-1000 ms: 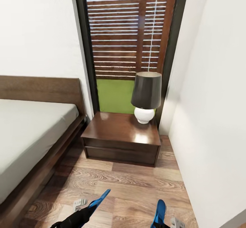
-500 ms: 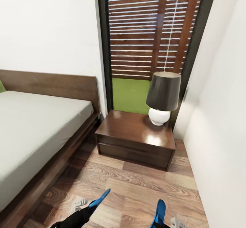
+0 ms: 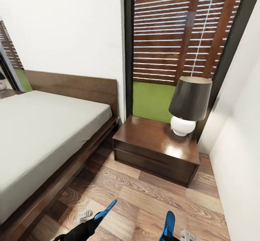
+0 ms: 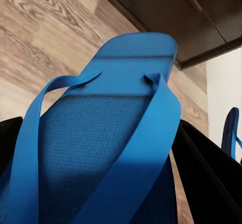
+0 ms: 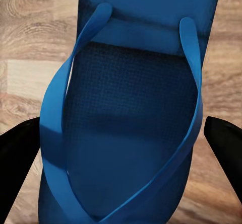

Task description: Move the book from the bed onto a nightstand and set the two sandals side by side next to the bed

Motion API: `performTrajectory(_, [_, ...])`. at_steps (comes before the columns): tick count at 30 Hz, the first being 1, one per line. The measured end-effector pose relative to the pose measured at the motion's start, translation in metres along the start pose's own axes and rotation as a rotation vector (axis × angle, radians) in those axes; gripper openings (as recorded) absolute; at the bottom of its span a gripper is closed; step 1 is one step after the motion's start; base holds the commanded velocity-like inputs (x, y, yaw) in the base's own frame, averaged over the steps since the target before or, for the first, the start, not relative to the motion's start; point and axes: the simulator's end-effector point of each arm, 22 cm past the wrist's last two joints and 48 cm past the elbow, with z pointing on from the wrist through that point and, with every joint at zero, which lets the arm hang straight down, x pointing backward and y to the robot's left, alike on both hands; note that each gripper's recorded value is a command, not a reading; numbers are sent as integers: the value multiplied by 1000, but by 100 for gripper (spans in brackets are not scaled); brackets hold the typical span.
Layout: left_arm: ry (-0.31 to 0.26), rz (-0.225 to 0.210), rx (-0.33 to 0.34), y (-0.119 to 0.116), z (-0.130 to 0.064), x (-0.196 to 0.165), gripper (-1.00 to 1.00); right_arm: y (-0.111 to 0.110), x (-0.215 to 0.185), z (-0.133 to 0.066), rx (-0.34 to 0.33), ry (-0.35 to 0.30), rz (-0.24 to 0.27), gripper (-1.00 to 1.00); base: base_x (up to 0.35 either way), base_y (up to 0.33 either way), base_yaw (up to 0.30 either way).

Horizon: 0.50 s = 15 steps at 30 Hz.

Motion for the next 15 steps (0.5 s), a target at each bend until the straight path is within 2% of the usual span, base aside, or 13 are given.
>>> performTrajectory(15, [4, -3, -2, 1, 0, 2, -100, -2, 2, 1, 3, 4, 3, -100, 0, -6, 278])
